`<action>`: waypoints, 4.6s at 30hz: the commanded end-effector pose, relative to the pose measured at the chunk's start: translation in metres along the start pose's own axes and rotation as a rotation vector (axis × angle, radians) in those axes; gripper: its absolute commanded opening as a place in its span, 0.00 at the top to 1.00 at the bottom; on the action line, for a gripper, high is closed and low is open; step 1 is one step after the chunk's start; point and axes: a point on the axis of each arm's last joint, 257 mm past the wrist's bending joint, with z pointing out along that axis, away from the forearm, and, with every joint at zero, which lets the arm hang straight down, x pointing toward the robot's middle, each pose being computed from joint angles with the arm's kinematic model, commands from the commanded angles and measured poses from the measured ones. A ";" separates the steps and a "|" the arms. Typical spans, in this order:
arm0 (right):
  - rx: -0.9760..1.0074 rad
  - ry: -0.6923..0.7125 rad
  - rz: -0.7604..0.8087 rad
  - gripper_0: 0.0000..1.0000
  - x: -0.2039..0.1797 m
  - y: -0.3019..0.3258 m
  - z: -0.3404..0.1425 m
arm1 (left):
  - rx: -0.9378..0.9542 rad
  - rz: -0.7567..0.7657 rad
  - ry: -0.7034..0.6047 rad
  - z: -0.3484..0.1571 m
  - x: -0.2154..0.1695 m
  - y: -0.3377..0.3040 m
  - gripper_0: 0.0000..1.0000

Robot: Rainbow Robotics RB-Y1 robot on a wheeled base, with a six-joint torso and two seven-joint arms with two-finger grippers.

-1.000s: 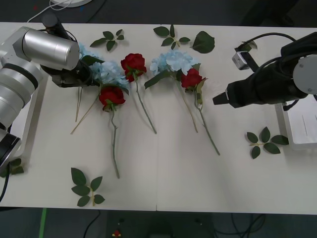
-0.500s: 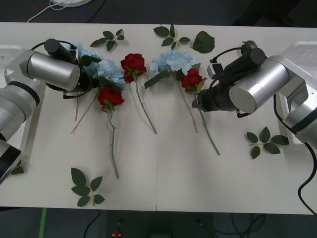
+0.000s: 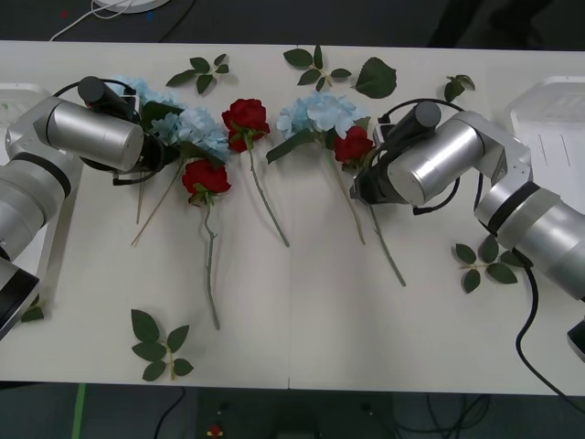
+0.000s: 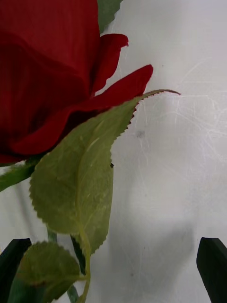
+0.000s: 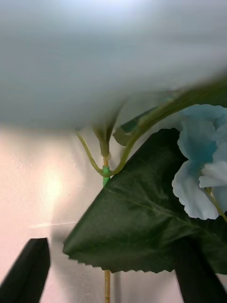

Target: Place the red flowers into the right box and the blue flowers into the left box. If a person shows an open palm, hand one flower to the person first, then continue sorting.

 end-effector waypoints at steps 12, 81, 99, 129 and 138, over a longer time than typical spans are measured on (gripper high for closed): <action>-0.017 -0.072 -0.032 1.00 -0.032 0.030 -0.001 | -0.020 0.095 -0.014 0.001 -0.002 0.009 0.56; 0.521 -0.119 -0.075 0.88 -0.072 -0.437 -0.201 | -0.085 0.077 0.265 0.017 0.124 0.043 0.44; 0.431 -0.145 -0.067 0.00 -0.083 -0.403 -0.187 | -0.067 0.048 0.316 0.022 0.157 0.028 1.00; -0.081 -0.153 0.003 0.00 -0.100 0.023 -0.085 | 0.055 -0.306 0.106 -0.206 -0.074 0.100 1.00; -0.126 -0.161 -0.046 0.00 -0.114 0.085 -0.078 | 0.009 -0.279 -0.066 -0.306 -0.103 0.148 1.00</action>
